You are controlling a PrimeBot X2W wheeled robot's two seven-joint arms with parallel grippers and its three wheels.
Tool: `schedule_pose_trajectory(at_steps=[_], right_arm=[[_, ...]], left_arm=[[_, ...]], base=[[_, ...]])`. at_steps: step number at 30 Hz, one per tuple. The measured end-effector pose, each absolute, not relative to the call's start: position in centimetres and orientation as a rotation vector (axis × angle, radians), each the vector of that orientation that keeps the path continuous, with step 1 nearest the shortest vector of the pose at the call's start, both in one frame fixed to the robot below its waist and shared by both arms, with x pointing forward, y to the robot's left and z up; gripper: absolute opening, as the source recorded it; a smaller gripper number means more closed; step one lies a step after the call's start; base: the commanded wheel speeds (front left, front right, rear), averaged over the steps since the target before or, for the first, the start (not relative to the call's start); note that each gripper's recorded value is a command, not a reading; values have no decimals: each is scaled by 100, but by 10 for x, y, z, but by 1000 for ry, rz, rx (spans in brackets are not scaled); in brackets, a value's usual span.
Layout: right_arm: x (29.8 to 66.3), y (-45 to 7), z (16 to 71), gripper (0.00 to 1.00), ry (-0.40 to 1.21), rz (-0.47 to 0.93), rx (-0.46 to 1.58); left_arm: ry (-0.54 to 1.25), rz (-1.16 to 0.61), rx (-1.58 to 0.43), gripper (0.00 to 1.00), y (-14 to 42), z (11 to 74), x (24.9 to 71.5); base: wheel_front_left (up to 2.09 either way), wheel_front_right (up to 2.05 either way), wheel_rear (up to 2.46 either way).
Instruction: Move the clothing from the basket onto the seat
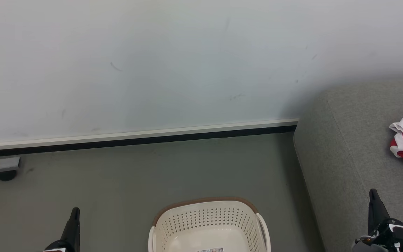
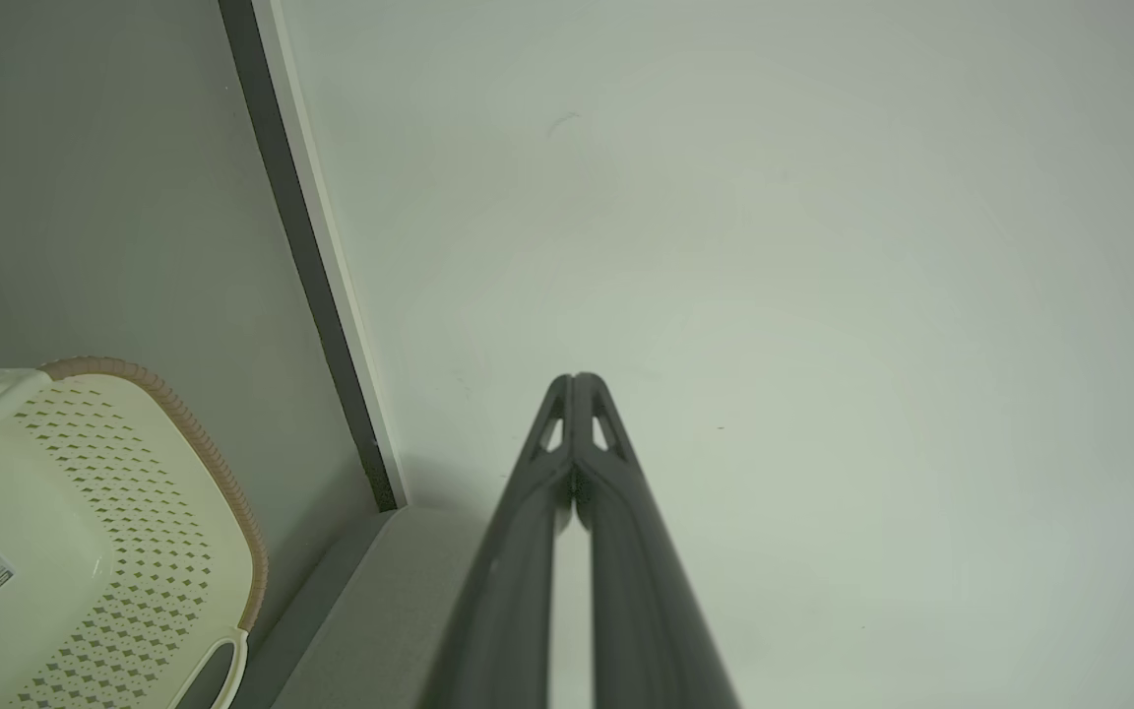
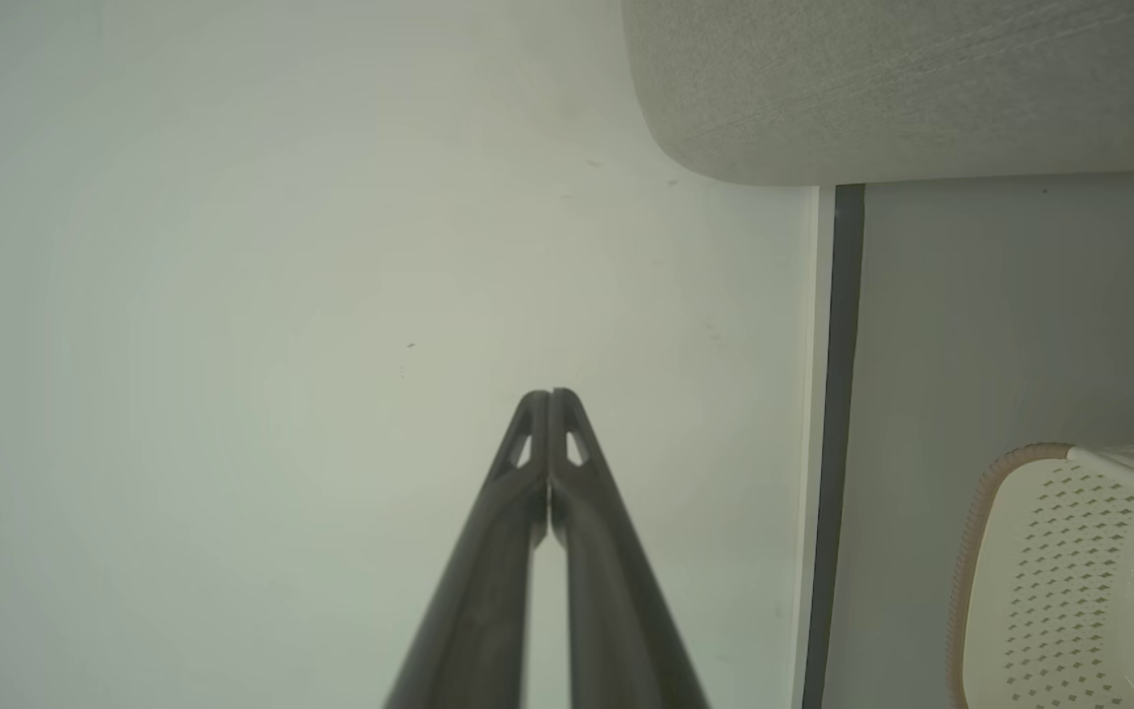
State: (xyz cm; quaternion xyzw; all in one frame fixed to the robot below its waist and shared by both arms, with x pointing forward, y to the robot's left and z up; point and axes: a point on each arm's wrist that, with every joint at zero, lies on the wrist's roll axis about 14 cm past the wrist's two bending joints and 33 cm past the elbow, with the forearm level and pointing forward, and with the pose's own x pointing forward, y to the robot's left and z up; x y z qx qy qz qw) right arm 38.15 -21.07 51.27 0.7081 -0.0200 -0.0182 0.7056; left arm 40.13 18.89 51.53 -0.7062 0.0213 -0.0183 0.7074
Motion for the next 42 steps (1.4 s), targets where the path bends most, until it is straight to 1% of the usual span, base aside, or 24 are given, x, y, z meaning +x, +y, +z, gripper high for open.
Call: schedule_pose_trajectory(at_steps=[42], right_arm=[[381, -210, 514, 0, -44, -41, 1576]], left_arm=[[47, -40, -1569, 0, 189, 515, 401]], base=[[0, 0, 0]])
